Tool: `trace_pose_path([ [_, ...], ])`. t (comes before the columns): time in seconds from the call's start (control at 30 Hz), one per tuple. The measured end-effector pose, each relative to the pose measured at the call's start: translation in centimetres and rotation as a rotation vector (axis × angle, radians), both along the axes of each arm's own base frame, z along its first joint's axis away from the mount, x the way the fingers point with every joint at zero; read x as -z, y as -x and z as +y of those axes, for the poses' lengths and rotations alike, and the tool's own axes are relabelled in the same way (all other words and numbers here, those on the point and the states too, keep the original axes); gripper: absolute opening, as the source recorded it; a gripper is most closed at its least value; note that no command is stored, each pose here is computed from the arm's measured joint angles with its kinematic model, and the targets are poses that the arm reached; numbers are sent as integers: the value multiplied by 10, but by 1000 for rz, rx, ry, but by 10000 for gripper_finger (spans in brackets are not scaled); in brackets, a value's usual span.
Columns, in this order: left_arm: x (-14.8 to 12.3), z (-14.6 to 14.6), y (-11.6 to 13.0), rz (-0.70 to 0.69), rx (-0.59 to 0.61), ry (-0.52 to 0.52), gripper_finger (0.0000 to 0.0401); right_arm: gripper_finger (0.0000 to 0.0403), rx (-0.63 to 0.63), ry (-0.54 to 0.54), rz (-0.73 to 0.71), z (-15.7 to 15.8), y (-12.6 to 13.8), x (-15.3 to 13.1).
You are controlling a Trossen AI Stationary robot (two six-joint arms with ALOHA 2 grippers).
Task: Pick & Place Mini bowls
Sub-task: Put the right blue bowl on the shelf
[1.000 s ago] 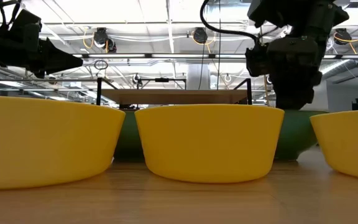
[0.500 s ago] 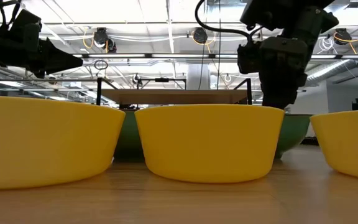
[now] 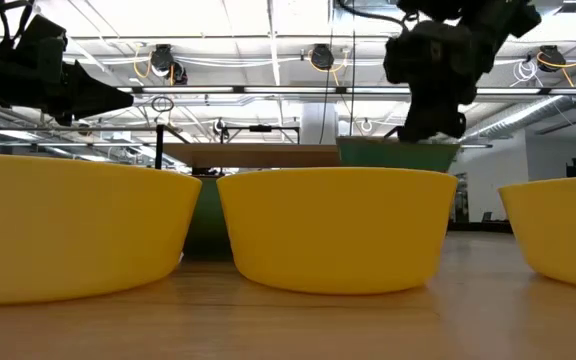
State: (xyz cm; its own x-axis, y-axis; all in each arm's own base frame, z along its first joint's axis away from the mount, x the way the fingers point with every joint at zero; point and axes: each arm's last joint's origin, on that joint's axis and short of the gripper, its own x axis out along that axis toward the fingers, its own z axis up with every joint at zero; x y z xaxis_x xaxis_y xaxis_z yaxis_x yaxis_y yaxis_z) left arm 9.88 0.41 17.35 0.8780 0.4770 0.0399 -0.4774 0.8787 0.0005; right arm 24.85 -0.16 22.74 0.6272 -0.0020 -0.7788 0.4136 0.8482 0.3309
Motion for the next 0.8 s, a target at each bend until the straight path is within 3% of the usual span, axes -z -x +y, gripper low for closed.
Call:
trace_pose_path([
  [0.13, 0, 0, 0, 0, 0, 0, 72, 0, 15, 7, -63, -5, -1, -30],
  [0.33, 0, 0, 0, 0, 0, 0, 72, 0, -9, 77, -150, -18, -15, -102],
  [0.53, 0, 0, 0, 0, 0, 0, 72, 0, 65, 132, -200, -48, -26, -166],
  [0.67, 0, 0, 0, 1, 0, 0, 72, 0, 131, 152, -231, -75, -32, -192],
  [0.8, 0, 0, 0, 0, 0, 0, 72, 0, 201, 126, -214, -107, -31, -200],
])
